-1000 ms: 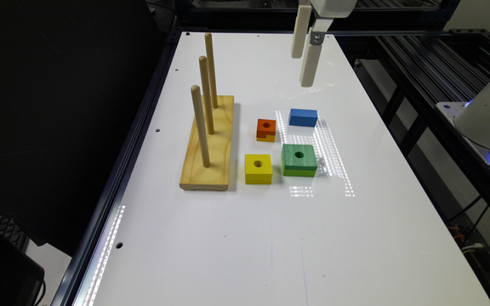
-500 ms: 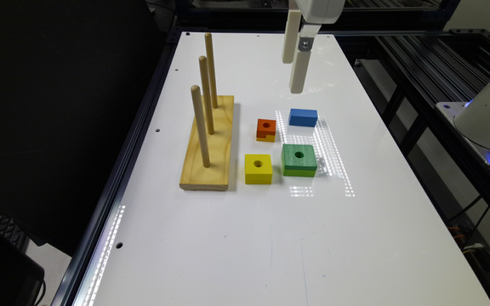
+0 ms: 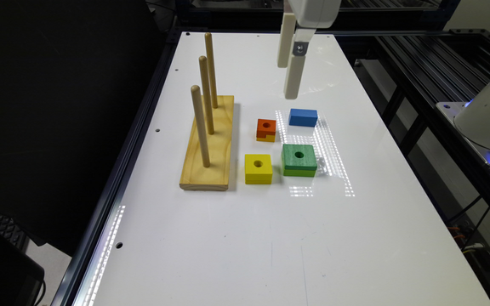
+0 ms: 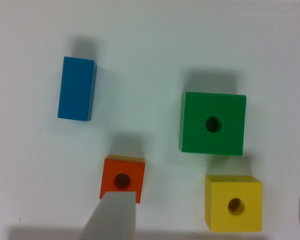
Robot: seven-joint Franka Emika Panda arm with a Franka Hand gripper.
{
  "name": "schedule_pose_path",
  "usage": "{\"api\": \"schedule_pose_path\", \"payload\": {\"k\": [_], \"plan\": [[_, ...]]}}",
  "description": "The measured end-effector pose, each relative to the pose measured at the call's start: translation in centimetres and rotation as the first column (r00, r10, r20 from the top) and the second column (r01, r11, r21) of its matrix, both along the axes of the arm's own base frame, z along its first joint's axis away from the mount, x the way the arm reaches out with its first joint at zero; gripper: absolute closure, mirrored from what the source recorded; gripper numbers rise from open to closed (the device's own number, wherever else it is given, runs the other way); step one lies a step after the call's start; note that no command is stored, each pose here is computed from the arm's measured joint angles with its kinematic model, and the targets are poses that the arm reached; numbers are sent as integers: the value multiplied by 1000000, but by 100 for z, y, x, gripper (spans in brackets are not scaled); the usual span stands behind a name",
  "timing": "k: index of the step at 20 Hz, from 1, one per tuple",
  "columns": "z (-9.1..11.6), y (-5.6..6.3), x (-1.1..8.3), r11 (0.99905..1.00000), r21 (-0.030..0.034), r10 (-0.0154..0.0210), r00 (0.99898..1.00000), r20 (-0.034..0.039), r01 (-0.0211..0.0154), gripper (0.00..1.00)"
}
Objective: Pick up yellow block.
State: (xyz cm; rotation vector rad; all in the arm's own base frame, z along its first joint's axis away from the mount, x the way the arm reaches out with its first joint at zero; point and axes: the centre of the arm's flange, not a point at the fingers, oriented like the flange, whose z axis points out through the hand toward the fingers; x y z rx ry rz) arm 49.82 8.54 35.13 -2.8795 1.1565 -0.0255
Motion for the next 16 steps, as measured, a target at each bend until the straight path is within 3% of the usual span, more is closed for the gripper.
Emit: {"api": "schedule_pose_path", "payload": {"k": [5,13,16], "plan": [[-28,60,103,999977,6561,1451,999998,-1531,-1441,0],[-27,82,108,999976,6990,272,999999,-1007,-265,0],[-62,83,108,999978,6686,203,999969,-7815,-151,0]]}}
